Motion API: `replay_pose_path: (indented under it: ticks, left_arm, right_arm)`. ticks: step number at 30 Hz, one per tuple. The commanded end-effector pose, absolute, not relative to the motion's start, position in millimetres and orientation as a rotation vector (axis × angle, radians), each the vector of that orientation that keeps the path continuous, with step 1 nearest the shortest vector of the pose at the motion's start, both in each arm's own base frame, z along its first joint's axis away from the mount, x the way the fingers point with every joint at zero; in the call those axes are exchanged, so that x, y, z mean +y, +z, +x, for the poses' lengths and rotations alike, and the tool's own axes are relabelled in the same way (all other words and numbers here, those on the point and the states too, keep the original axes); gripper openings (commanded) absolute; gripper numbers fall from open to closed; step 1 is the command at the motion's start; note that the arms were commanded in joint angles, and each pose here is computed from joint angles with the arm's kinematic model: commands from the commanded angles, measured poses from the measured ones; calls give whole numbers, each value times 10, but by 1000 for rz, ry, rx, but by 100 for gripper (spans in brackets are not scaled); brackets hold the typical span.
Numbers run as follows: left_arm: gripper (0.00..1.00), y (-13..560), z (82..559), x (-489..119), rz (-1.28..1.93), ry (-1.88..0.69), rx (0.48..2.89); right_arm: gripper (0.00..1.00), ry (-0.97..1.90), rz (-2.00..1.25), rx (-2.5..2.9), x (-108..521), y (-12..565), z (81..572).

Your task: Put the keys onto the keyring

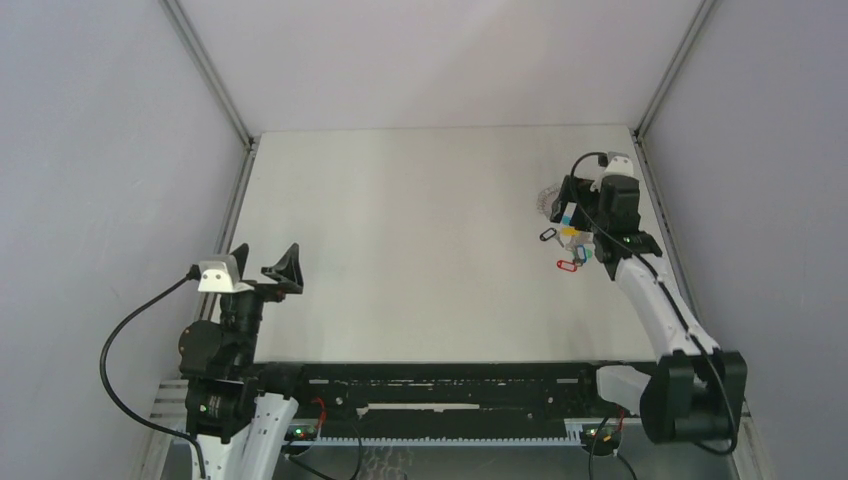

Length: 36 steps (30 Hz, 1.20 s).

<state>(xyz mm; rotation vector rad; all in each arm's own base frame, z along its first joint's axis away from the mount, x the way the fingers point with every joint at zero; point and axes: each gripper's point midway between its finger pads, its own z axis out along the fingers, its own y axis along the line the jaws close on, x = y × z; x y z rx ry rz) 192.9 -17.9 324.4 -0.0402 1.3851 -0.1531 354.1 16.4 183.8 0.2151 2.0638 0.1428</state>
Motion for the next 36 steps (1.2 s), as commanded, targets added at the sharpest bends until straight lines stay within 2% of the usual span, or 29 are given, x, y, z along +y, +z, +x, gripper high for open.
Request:
replay_pose_path:
  ticks: [1,8,16,25,36]
  left_arm:
    - [100,3295,1932,-219,2,-151,1373]
    - [100,3267,1965,-256,21,-161,1384]
    - [100,3238,2001,-288,37,-168,1403]
    - [100,3219,2018,-323,57,-177,1411]
    - [100,3219,2013,-342,66,-186,1410]
  right_arm:
    - [92,139,184,1991,112,2028,3983]
    - [90,180,213,2185,43,1480,4480]
    - [90,248,297,2359,106,969,4821]
    - [88,307,395,2465,141,552,4958]
    - [86,322,415,2636,394,260,4880]
